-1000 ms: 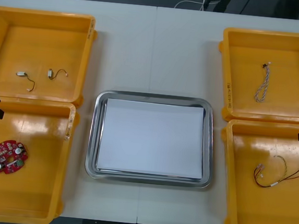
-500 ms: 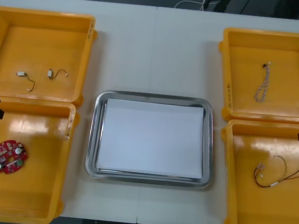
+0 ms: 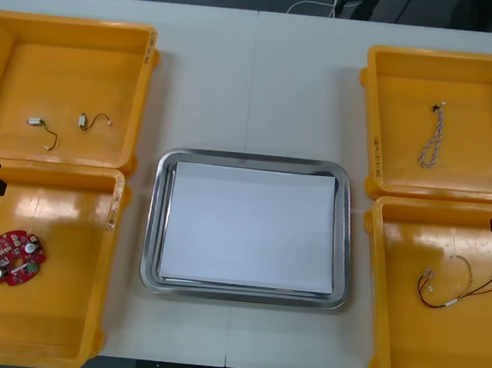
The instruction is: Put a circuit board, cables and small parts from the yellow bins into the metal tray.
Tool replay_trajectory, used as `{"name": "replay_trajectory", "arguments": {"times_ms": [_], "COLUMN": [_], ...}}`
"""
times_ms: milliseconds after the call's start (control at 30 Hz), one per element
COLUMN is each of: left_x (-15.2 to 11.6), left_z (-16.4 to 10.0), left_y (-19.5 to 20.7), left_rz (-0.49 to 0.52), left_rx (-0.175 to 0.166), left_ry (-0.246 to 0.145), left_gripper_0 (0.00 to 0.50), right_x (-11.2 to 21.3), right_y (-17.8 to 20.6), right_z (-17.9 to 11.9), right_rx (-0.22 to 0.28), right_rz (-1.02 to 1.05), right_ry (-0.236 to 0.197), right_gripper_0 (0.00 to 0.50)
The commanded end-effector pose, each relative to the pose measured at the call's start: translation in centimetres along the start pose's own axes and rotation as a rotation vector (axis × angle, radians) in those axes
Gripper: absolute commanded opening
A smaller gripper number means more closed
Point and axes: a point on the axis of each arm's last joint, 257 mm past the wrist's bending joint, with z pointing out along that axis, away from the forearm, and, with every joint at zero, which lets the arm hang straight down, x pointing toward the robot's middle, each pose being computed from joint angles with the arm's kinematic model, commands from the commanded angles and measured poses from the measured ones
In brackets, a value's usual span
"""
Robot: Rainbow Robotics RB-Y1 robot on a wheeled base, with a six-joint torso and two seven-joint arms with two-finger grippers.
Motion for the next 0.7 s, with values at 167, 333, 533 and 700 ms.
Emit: {"name": "replay_trajectory", "arguments": {"times_ms": [167,333,533,700], "left_x": [0.39,0.39,0.39,0.39], "left_z": [-0.44,-0.44,-0.44,-0.44], "left_y": [-0.02,-0.02,-0.02,-0.02], "left_rz": [0.107,0.107,0.107,0.107], "left_rx": [0.007,0.007,0.007,0.007], "left_ry": [-0.015,-0.015,-0.015,-0.015], "left_gripper_0": [0.500,0.500,0.500,0.500], "right_x": [0.22,0.22,0.22,0.22], "right_y": [0.64,0.64,0.64,0.64], "right_z": [-0.05,-0.05,-0.05,-0.05], "right_rx": [-0.003,-0.003,-0.003,-0.003], "right_rz": [-0.033,-0.033,-0.033,-0.033], "right_ry": [-0.005,-0.005,-0.005,-0.005], "right_gripper_0": [0.477,0.476,0.475,0.475]}}
